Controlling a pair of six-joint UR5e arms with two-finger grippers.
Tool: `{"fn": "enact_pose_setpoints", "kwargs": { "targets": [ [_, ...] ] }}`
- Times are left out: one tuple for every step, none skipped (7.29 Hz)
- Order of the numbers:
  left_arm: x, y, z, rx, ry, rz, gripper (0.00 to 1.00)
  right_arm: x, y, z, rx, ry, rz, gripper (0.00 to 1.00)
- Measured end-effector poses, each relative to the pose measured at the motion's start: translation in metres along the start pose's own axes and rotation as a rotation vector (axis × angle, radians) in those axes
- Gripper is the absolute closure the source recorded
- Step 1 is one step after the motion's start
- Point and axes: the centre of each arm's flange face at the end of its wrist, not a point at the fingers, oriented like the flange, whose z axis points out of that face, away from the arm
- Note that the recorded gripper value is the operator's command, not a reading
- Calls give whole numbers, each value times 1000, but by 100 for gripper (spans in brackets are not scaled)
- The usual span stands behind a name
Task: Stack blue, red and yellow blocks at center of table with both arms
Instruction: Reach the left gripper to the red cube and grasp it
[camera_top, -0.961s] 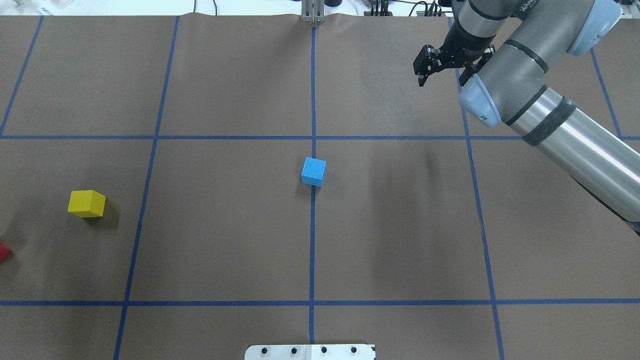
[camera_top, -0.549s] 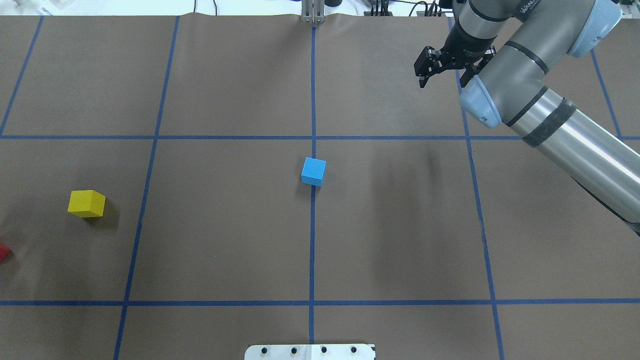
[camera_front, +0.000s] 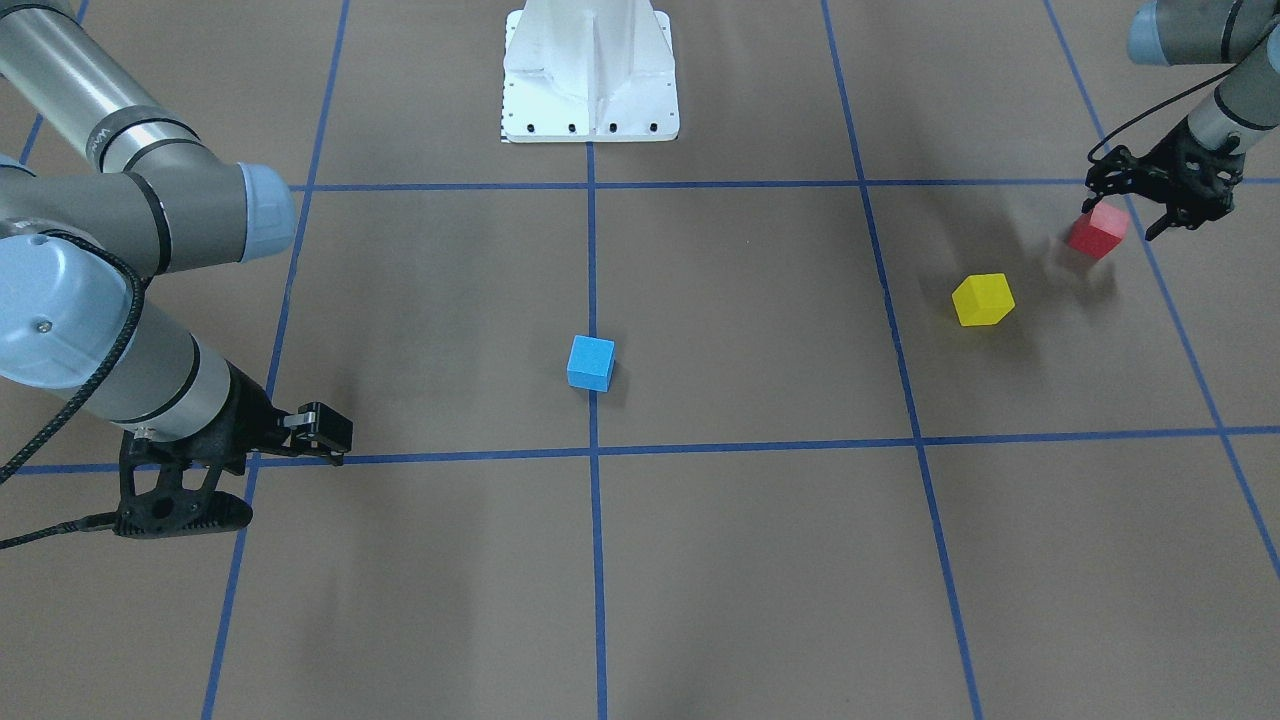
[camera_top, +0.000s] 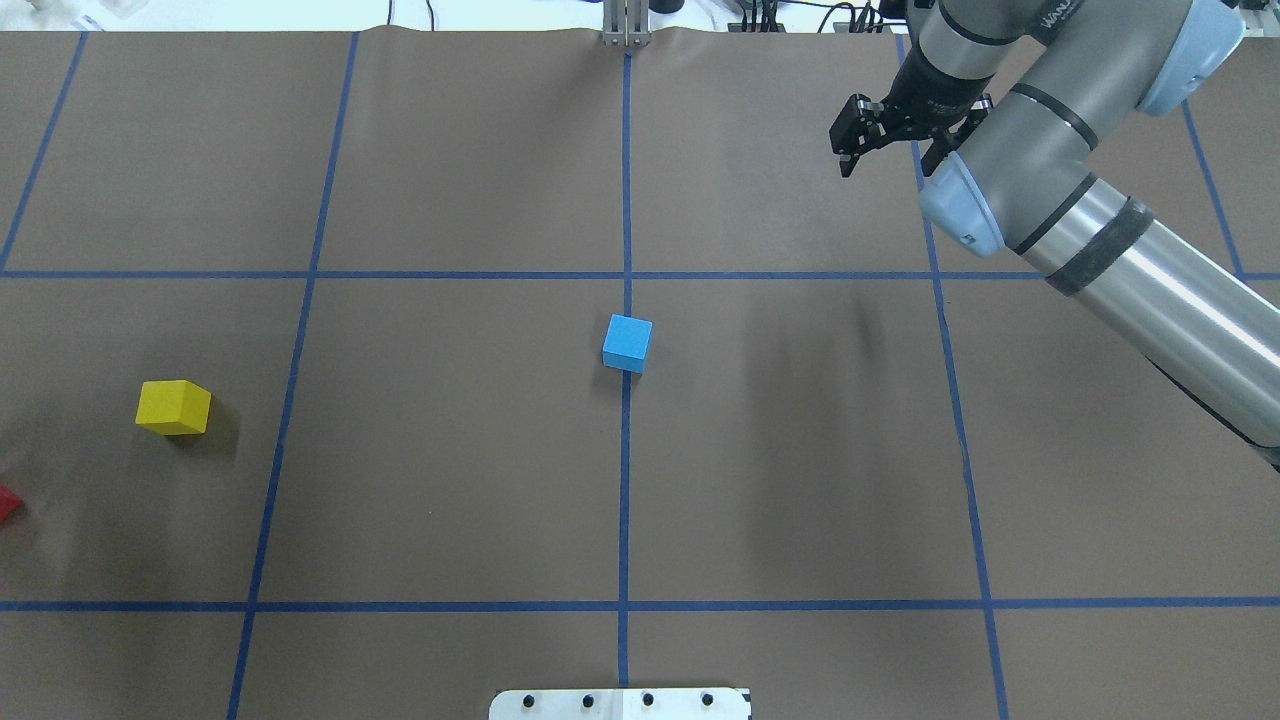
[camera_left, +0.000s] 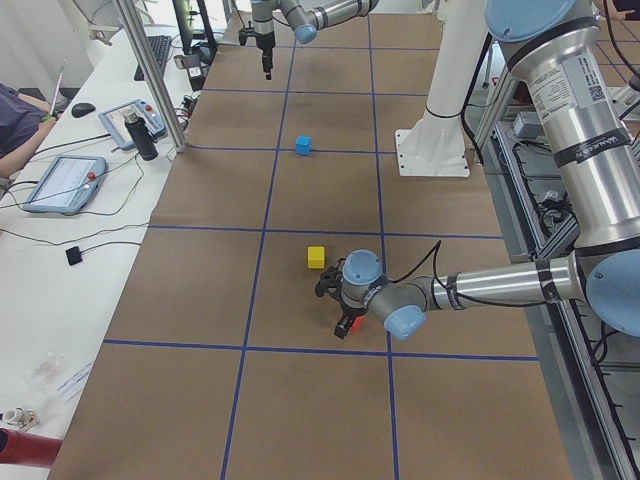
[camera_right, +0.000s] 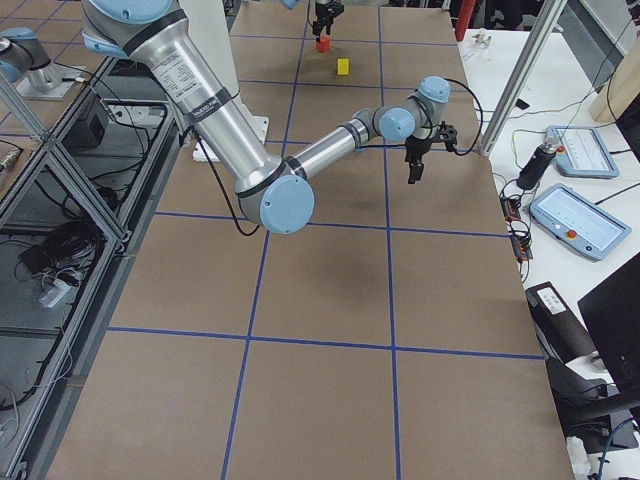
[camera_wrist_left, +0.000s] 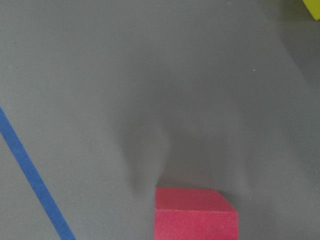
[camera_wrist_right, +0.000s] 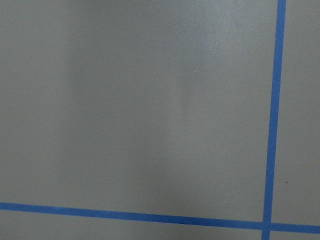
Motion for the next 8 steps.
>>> {"fn": "enact_pose_setpoints", "kwargs": {
  "targets": [
    [-1,0,1,-2,0,-5,66,1,0,1,-1,1,1,1],
    [-1,0,1,-3,0,-9,100,2,0,1,-2,2,2,1],
    [-1,0,1,-3,0,-9,100,2,0,2,-2,2,2,1],
    [0,0,1,-2,0,-10,100,2,1,2,-2,2,2,1],
    [2,-1,-2,2,4,-9,100,1,0,1,-1,1,2,1],
    [8,-8,-7,-2,11,-14,100,0,1,0,1,-1,2,1],
    [24,-28,-20,-24,13,-32,100,-1,1,-1,3,-2,1,1],
    [51,-63,-42,-58,5,-58,100,-1,1,-2,4,-4,0,1]
  ]
}}
